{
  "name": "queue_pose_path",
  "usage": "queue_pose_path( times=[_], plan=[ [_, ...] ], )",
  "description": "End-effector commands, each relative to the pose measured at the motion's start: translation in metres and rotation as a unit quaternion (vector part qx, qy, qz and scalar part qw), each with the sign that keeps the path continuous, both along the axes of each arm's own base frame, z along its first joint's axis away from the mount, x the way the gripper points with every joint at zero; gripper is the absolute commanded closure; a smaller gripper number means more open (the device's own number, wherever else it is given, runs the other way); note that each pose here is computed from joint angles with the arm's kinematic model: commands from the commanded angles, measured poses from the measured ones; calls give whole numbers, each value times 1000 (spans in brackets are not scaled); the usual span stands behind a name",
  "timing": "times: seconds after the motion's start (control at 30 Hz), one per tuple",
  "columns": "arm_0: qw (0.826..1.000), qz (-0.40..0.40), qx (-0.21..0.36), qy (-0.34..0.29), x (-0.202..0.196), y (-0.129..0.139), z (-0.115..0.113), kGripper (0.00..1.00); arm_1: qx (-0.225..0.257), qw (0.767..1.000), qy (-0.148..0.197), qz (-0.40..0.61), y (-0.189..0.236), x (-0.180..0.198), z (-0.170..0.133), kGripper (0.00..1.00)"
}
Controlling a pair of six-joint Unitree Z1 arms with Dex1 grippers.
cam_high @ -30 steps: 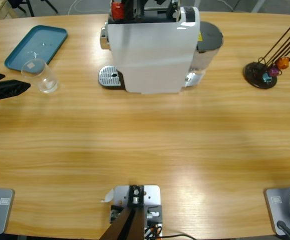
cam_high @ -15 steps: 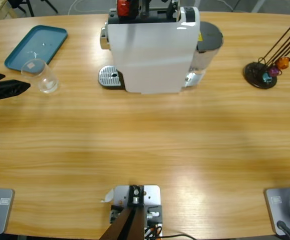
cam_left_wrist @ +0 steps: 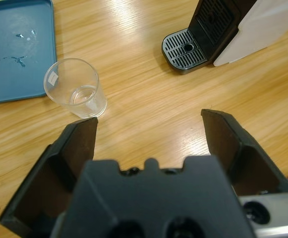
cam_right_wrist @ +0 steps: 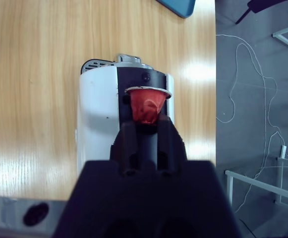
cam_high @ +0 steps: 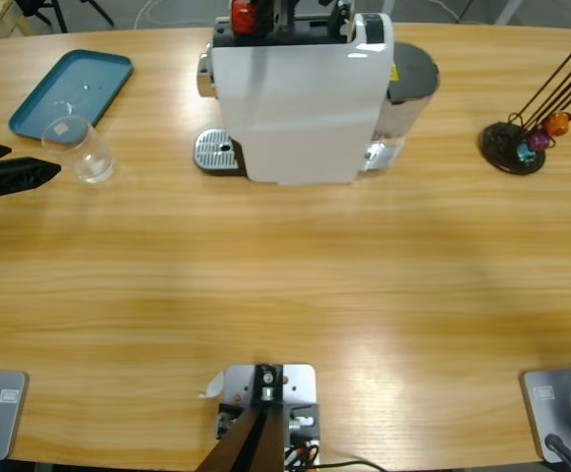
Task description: Pour coffee
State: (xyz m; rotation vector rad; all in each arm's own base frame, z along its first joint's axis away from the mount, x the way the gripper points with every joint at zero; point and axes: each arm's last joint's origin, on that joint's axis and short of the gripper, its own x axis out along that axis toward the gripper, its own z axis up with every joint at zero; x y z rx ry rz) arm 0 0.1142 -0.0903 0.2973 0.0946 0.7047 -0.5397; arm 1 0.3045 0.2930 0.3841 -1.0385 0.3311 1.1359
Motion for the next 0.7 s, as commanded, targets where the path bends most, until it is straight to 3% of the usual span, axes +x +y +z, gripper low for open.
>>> queue_pose_path(
  times=[0.03,0.43,0.47,0.5,0.57,0.7],
  plan=[
    [1000,-4,16,20,1,-1,-14,101,-36,999,17,-4,-11,3,-19,1000],
    [1000,-4,17,20,1,0,-14,100,-44,999,27,-6,-6,9,-25,1000],
    [1000,-4,16,20,1,0,-14,100,-46,998,31,-6,-5,9,-26,973],
    [1000,-4,17,20,1,0,-14,101,-48,998,33,-7,-5,10,-26,861],
    [1000,-4,17,20,1,0,-14,101,-51,998,37,-7,-4,11,-26,755],
    [1000,-4,16,20,1,-1,-14,101,-51,998,39,-8,-4,11,-26,666]
  ],
)
